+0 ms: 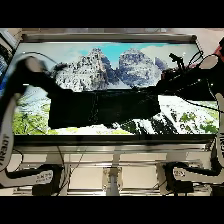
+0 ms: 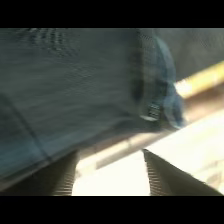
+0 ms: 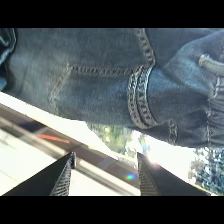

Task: Fold the clothes and pants, and hang the long-sleeved shirts on hangers.

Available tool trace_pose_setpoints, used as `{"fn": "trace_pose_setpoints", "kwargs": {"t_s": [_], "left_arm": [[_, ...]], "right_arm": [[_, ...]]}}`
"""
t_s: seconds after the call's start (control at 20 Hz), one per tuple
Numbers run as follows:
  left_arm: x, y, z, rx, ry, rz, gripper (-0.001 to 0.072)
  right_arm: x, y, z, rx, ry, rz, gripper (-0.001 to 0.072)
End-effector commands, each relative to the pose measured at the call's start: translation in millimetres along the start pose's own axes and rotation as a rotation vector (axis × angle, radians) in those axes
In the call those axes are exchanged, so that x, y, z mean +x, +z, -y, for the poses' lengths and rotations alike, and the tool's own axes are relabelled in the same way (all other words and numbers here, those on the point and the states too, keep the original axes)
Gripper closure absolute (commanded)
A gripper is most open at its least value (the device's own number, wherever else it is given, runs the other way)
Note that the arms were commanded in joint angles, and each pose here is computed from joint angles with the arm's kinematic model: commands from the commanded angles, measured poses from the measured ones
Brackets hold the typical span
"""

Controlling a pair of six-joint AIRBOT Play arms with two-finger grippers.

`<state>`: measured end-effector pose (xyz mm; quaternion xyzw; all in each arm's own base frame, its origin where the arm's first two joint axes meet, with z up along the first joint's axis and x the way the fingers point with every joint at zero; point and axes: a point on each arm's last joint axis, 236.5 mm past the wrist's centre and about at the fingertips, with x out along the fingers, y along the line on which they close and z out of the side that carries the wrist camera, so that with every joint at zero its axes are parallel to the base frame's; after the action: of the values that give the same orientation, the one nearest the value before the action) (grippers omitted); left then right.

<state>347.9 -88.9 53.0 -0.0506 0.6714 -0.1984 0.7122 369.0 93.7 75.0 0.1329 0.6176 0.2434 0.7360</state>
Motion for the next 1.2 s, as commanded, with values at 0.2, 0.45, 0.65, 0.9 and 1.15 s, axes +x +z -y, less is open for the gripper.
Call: {"fn": "trace_pose_setpoints", "kwargs": {"t_s": [0.2, 0.45, 0.65, 0.9, 1.15], "left_arm": [[-44, -25, -129, -0.360, -0.077, 0.246, 0.0101], [6, -45, -158, -0.379, -0.172, 0.164, 0.0081], [46, -45, -175, -0.433, -0.210, 0.101, 0.0081], [72, -39, -182, -0.476, -0.265, 0.085, 0.0082], [92, -33, -169, -0.443, -0.300, 0.049, 0.0095]], "right_arm": [[-1, -12, -4, -0.031, 0.015, -0.052, 0.0265], [-1, -11, -11, -0.025, 0.046, -0.044, 0.0265], [-1, -10, -15, -0.017, 0.061, -0.040, 0.0266], [-1, -5, -23, -0.001, 0.093, -0.022, 0.0265], [-2, 1, -24, 0.000, 0.100, 0.005, 0.0266]]}}
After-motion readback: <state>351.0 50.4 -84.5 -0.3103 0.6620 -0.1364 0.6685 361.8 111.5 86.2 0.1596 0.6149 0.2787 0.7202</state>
